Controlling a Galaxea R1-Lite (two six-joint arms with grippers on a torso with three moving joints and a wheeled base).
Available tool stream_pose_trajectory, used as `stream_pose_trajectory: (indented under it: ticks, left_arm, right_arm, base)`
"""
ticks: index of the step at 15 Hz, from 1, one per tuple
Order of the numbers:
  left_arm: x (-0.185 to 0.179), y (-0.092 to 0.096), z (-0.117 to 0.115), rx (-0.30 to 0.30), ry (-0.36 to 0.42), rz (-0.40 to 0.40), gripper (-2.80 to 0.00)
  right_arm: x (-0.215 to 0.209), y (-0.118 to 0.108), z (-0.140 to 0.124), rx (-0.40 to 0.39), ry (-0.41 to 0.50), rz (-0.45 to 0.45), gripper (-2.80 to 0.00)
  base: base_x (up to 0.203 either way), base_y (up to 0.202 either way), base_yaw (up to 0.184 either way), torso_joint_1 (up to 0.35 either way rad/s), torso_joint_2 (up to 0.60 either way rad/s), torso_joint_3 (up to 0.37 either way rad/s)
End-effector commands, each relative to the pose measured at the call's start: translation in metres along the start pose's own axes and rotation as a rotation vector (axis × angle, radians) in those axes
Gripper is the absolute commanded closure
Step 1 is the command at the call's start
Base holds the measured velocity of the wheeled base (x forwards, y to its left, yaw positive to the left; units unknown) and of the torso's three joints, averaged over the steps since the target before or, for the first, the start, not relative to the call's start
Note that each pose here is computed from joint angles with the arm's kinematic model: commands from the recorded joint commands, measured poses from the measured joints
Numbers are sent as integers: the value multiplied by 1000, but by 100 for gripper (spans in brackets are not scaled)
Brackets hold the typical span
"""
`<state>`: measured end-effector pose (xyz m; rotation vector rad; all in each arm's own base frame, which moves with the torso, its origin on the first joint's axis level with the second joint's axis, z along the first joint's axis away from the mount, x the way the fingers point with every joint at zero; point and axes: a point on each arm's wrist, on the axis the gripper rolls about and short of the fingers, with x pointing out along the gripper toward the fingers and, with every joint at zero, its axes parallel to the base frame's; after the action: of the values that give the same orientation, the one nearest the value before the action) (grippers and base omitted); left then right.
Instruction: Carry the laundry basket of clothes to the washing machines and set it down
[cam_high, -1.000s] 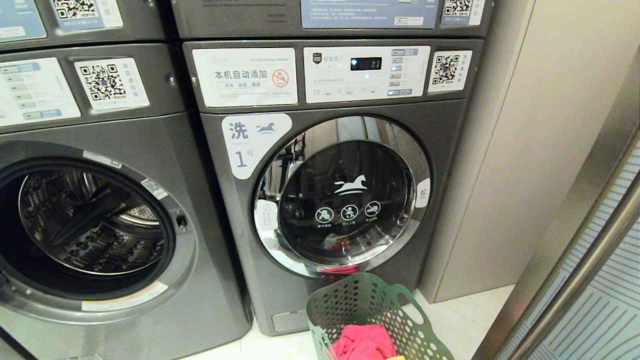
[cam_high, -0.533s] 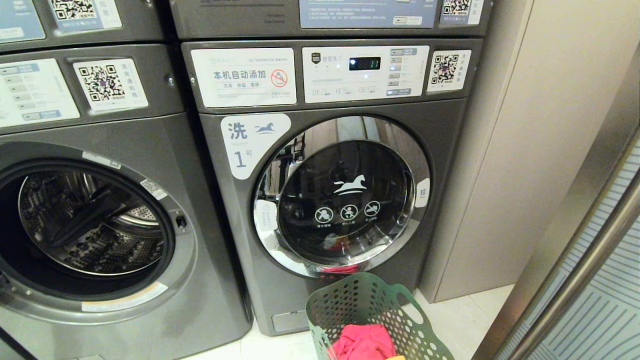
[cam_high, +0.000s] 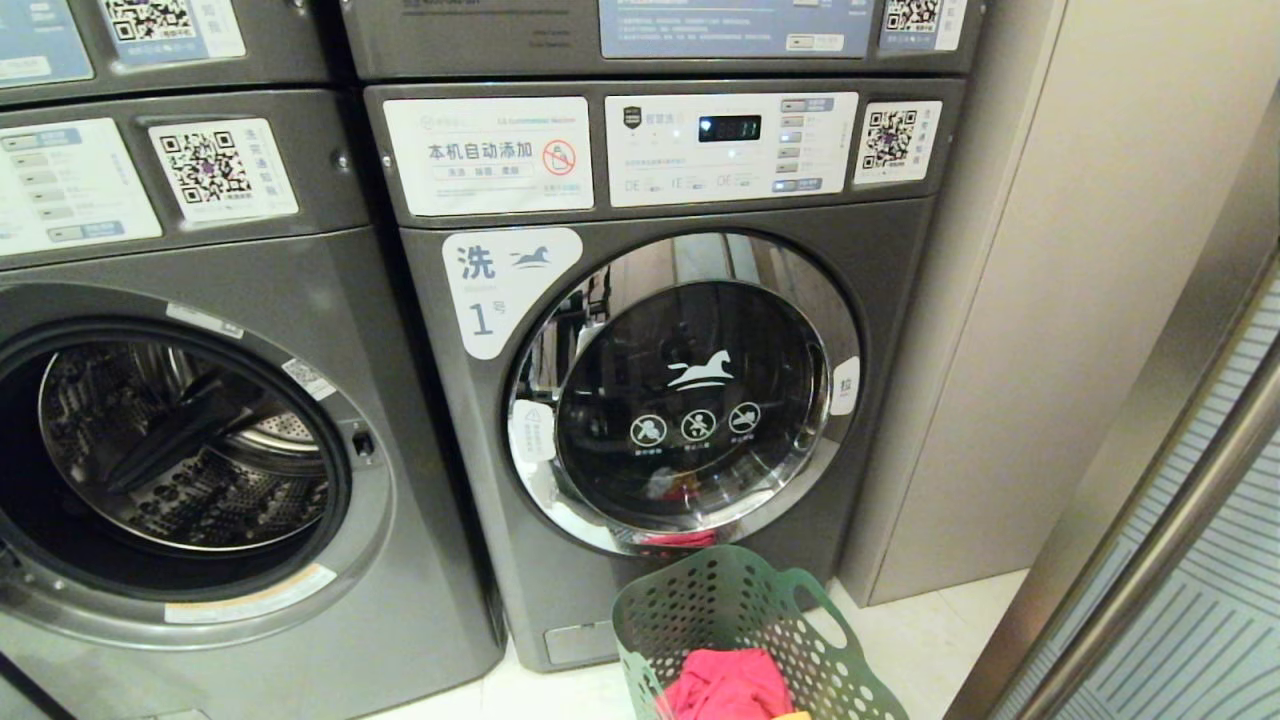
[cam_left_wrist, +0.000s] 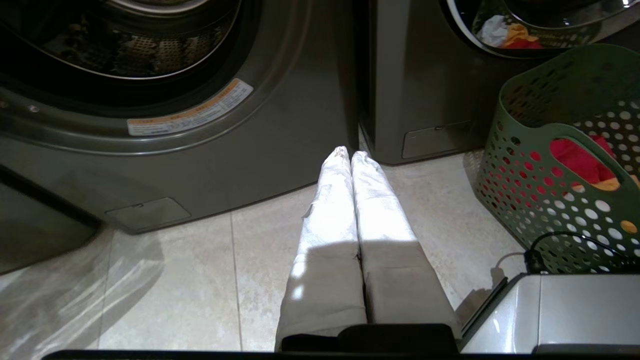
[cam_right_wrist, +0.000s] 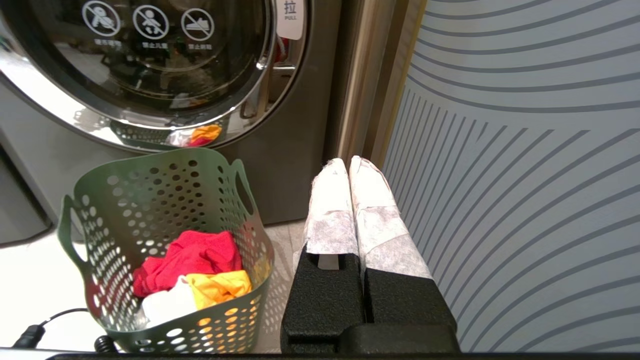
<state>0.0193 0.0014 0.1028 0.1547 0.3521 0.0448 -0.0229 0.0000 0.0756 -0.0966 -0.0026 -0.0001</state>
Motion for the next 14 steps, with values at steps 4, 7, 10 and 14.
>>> stream_pose_trajectory:
  ticks: [4,7,10,14]
  left_arm:
    - [-31,-5,-37,-9,-351,-42,0]
    - [-30,-5,-40,-60,-353,-53,0]
    - [-30,-5,-40,-82,-353,-48,0]
    - [-30,-5,-40,-84,-352,-47,0]
  right_arm:
    - [0,0,0,-1,1,0,0]
    - [0,0,0,-1,1,0,0]
    - [0,0,0,1,1,0,0]
    - [0,0,0,1,1,0,0]
  base:
    - [0,0,0,0,0,0]
    - [0,0,0,0,0,0]
    - [0,0,0,0,0,0]
    - [0,0,0,0,0,0]
